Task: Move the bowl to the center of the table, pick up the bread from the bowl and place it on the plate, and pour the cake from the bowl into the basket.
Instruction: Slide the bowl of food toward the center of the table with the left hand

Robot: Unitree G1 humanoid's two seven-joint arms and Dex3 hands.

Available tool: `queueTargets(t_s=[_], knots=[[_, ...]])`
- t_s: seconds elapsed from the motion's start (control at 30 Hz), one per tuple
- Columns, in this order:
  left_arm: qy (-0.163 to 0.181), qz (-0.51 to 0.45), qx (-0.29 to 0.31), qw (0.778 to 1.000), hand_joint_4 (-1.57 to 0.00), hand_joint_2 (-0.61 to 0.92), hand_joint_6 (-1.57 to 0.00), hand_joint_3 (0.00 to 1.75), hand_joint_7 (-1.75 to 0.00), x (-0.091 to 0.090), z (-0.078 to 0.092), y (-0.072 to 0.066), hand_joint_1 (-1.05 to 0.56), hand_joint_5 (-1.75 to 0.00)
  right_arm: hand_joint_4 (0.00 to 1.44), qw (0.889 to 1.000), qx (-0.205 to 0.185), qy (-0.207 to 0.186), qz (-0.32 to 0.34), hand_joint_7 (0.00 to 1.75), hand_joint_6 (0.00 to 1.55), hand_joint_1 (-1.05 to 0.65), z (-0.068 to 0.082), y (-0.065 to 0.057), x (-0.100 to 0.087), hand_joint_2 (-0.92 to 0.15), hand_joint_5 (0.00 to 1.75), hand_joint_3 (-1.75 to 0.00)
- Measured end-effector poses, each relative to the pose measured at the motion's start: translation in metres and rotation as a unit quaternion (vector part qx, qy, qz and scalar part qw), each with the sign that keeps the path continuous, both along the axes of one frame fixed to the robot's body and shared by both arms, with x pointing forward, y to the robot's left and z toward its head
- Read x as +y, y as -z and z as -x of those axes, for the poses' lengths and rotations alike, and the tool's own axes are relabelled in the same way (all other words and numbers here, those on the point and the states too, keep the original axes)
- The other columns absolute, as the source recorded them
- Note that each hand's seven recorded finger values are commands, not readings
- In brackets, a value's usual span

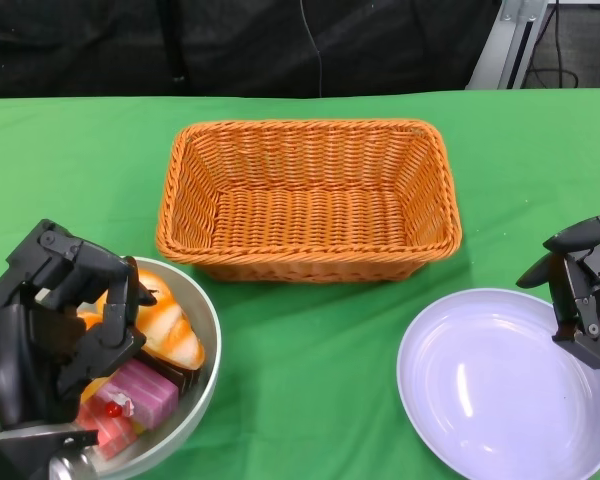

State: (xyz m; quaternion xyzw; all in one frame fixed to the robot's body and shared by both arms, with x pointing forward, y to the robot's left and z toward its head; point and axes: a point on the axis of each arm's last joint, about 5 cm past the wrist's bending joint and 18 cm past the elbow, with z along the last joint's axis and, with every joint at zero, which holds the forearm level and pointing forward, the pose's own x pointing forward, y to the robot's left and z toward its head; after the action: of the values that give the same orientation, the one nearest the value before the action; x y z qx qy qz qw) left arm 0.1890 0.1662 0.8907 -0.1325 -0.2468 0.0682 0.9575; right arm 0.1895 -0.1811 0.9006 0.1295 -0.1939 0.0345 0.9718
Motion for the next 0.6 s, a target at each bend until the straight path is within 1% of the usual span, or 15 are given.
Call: queueTargets(t_s=[0.17,0.23,0.33,0.6], knots=[[-0.001,0.000,0.000,1.000,-0.73,0.64,-0.75,0.89,-1.43,0.0001,0.0001,0.0003,-0.11,-1.75,0.76,1.000,-0.002,0.003,-0.002,1.26,0.71,-0.11,0.0001,0.0001,0.0012,-0.66,1.63,-0.91],[-0.001,-0.001,-0.001,1.000,-0.73,0.66,-0.74,0.85,-1.43,0.0001,0.0001,0.0003,-0.11,-1.74,0.76,1.000,-0.008,0.006,0.000,1.26,0.71,-0.12,0.0002,-0.0002,0.0010,-0.65,1.63,-0.92],[-0.001,-0.001,-0.002,1.000,-0.74,0.66,-0.75,0.84,-1.43,0.0000,0.0002,0.0002,-0.10,-1.74,0.75,1.000,-0.008,0.005,-0.001,1.27,0.70,-0.12,0.0003,0.0000,0.0008,-0.65,1.63,-0.93],[-0.001,-0.007,-0.002,1.000,-0.76,0.62,-0.76,0.90,-1.41,-0.0003,0.0002,0.0004,-0.09,-1.72,0.75,1.000,-0.006,0.001,-0.002,1.25,0.69,-0.12,0.0002,0.0002,0.0006,-0.68,1.64,-0.89]])
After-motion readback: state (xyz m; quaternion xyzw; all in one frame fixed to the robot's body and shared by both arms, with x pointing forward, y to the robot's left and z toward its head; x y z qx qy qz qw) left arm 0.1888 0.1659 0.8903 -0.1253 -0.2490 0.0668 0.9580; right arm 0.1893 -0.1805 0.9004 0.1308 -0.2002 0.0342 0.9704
